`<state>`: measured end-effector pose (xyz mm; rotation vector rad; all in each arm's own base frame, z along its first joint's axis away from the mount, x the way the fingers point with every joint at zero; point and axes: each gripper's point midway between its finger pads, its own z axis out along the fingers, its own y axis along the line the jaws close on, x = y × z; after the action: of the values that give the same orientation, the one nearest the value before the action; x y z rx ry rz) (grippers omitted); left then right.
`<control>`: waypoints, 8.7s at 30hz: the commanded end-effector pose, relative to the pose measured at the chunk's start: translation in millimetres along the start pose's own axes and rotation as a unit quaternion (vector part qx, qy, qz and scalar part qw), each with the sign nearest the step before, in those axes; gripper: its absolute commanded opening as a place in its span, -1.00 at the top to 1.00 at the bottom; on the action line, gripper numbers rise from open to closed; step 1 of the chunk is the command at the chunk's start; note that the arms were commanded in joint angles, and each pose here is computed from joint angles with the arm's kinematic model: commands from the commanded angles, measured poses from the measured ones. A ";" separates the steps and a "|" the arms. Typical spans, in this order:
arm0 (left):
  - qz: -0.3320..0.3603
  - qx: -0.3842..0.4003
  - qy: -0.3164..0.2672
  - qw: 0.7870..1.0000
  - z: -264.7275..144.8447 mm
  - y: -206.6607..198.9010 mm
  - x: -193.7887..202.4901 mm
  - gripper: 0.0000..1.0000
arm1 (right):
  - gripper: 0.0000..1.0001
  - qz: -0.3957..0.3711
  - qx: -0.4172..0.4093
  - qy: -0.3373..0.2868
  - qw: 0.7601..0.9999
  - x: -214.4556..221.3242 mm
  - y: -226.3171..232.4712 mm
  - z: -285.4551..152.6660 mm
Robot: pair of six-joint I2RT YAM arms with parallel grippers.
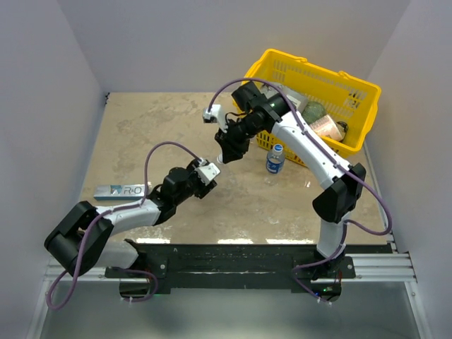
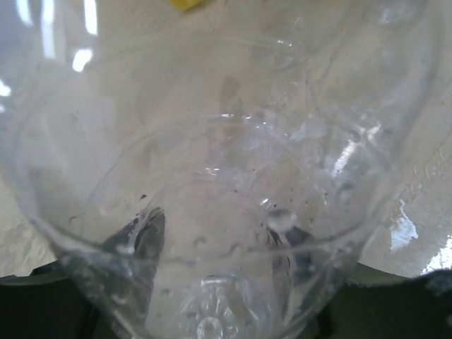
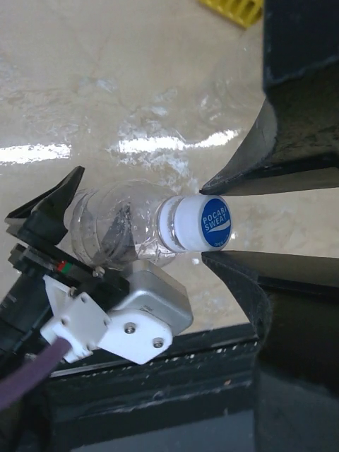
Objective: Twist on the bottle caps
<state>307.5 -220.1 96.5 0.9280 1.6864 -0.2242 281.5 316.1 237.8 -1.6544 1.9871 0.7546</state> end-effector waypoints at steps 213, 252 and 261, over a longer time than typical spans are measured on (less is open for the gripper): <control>0.162 0.266 -0.077 0.947 -46.5 -56.4 -92.0 1.00 | -0.26 -0.646 0.058 -0.074 0.757 23.6 87.4 -101.7; 0.117 0.240 -0.119 0.956 -34.6 -48.3 -116.5 1.00 | 1.00 -0.394 0.040 -0.182 0.900 -43.8 75.6 -80.1; -0.028 -0.157 -0.157 0.975 -37.1 74.6 -135.5 1.00 | 1.00 0.063 -0.033 -0.182 0.981 -58.6 36.5 -58.5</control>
<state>290.6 -243.9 171.3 1.0952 1.5061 -0.3255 252.2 311.9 308.4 -1.7386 1.4416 0.7763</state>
